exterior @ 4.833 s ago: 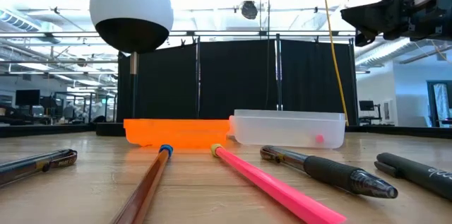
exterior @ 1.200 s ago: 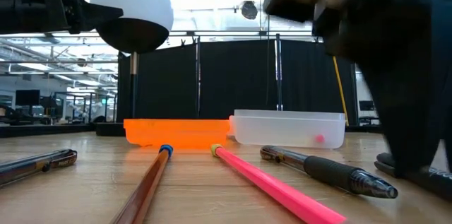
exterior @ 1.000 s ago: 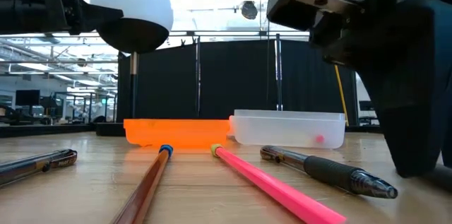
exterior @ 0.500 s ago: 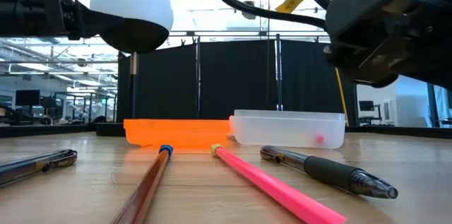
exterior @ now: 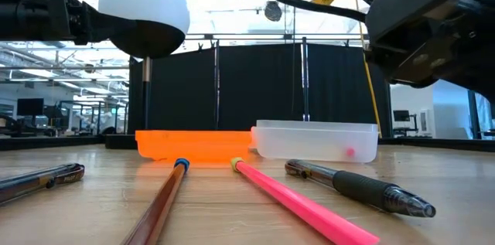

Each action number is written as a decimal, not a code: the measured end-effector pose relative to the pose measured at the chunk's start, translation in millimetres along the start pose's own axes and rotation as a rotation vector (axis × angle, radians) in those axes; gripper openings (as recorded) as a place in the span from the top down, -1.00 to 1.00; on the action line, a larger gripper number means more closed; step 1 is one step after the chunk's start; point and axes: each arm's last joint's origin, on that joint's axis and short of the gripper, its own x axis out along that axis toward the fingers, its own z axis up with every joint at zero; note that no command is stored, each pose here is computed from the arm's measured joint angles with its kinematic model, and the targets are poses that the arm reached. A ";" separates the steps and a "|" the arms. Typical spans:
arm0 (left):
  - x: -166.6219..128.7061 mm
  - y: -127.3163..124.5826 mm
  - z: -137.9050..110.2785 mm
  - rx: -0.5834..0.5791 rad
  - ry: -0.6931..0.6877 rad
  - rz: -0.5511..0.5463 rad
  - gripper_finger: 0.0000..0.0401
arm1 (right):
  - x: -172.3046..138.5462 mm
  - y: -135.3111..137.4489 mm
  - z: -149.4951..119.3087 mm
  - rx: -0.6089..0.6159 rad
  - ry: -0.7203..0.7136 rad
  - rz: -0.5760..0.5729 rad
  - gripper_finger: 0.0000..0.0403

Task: Pick & place school supplies into a supply box
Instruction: Put the right black pen into the orange supply box

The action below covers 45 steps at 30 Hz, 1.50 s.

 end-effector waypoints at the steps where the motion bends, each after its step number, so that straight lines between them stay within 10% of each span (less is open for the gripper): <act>1: 0.0 0.0 0.0 0.000 0.000 0.000 0.77 | 0.0 0.0 0.1 0.000 -0.002 0.000 0.34; 20: 0.0 0.8 2.1 0.000 -0.021 0.008 0.77 | -30.9 -11.6 29.0 -0.125 -0.226 -0.031 0.34; 30: 0.0 0.8 2.0 0.016 -0.020 0.008 0.77 | -93.2 -14.5 -1.9 0.130 -0.169 0.348 0.34; 37: 0.0 0.4 1.0 0.025 -0.010 0.005 0.77 | -57.7 3.1 -62.1 0.245 0.035 0.479 0.34; 45: 0.0 0.1 0.2 0.022 -0.002 0.002 0.77 | -19.9 7.4 -48.6 0.255 0.015 0.292 0.34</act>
